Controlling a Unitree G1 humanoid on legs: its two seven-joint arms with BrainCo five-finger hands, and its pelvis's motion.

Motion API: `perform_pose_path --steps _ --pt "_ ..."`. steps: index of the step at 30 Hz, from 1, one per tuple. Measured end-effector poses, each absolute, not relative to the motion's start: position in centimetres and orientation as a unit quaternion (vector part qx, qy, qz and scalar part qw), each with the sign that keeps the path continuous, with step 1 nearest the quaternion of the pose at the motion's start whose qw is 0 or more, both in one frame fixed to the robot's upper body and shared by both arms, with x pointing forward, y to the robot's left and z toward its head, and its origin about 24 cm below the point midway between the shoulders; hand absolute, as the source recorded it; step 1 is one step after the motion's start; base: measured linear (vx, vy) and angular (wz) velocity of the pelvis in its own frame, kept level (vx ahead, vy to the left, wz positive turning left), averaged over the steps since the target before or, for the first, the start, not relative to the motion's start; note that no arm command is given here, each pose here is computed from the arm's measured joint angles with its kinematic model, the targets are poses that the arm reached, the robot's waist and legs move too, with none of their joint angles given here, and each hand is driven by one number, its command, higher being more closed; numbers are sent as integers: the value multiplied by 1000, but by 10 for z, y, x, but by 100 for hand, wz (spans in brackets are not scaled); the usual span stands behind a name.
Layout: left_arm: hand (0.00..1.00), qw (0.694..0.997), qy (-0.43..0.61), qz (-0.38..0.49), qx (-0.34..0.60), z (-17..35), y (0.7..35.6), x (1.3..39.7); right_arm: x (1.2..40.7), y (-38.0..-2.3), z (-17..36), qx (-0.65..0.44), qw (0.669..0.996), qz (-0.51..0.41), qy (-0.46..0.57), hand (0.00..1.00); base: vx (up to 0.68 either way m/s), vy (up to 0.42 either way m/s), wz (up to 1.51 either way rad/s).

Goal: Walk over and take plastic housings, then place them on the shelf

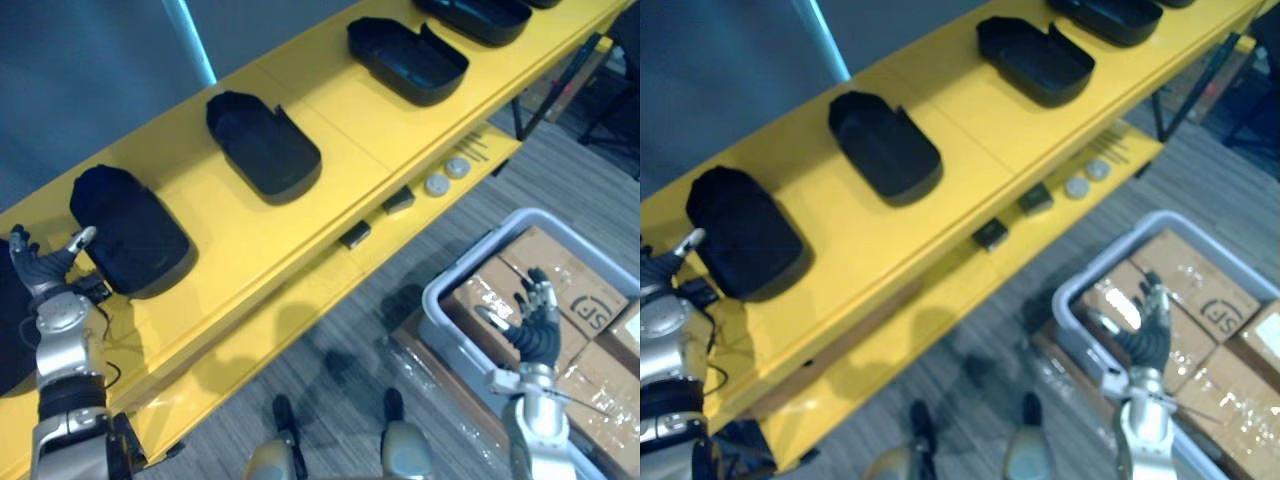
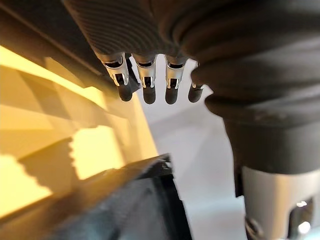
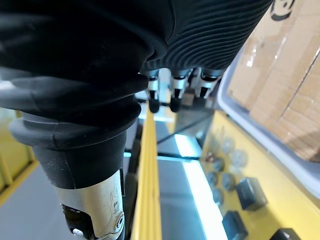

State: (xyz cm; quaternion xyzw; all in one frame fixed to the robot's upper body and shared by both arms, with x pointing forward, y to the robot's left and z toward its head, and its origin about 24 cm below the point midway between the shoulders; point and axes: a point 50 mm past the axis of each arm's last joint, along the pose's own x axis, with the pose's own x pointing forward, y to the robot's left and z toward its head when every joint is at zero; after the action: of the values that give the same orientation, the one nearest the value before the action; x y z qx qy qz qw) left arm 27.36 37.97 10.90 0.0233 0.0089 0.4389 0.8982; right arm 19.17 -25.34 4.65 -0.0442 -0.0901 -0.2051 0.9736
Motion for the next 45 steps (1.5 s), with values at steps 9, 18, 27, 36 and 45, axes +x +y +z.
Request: perform_pose_path --steps 9,18,27,36,45 --pt "0 889 50 454 6 101 388 274 192 -255 47 -41 974 -205 -91 0 0 0 0" --pt "0 881 80 466 -4 93 394 271 193 -254 48 -38 976 -195 -92 0 0 0 0" --pt "0 870 65 488 -37 101 398 273 196 -254 51 -39 976 -193 -98 0 -1 1 0" --pt "0 851 65 519 -52 104 410 267 198 -255 51 -41 976 -190 -97 0 5 1 -3" --pt "0 839 63 535 -77 106 417 263 198 -256 48 -41 976 -192 -90 0 0 0 0"
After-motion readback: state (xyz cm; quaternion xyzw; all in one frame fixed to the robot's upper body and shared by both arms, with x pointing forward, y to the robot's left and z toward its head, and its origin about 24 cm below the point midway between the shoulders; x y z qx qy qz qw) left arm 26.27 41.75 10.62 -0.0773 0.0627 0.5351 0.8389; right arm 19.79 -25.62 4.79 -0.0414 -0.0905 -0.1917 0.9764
